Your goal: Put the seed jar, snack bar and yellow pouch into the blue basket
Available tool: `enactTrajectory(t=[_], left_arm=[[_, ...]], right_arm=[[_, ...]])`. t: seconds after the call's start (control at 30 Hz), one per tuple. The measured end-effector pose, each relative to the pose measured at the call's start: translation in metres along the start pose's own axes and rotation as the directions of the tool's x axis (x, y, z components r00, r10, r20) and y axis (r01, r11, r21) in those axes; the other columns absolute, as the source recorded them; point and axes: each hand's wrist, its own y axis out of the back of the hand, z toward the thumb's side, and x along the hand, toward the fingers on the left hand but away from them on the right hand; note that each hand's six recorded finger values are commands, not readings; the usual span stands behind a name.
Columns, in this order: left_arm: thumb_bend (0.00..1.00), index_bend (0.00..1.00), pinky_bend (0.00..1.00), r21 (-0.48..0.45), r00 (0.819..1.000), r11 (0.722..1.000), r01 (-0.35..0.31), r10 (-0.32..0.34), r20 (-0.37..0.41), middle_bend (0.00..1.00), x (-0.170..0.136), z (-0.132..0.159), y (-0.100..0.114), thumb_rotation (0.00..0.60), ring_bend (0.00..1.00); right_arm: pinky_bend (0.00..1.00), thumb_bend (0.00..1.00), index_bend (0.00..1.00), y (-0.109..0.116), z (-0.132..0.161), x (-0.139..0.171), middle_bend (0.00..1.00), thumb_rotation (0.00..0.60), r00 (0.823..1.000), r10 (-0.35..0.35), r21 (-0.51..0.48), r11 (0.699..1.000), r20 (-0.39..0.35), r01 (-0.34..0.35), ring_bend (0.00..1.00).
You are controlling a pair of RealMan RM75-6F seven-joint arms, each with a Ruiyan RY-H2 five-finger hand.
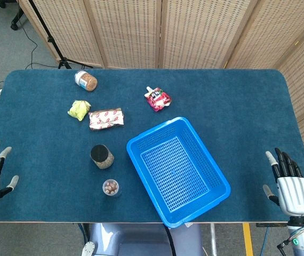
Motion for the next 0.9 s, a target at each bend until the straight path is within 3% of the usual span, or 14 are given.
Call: enactTrajectory(t=[0.9], left_arm=[[0.25,0.19,0.12,0.014,0.997,0.997,0.075,-0.075,0.014,0.0,-0.001,0.006,-0.013,0.6,0.04]], right_arm=[[0.17,0.26,0.07,-0.002,-0.001,0.002,0.0,0.6,1.0,0.02,-0.005,1.0,-0.001,-0.02,0.0]])
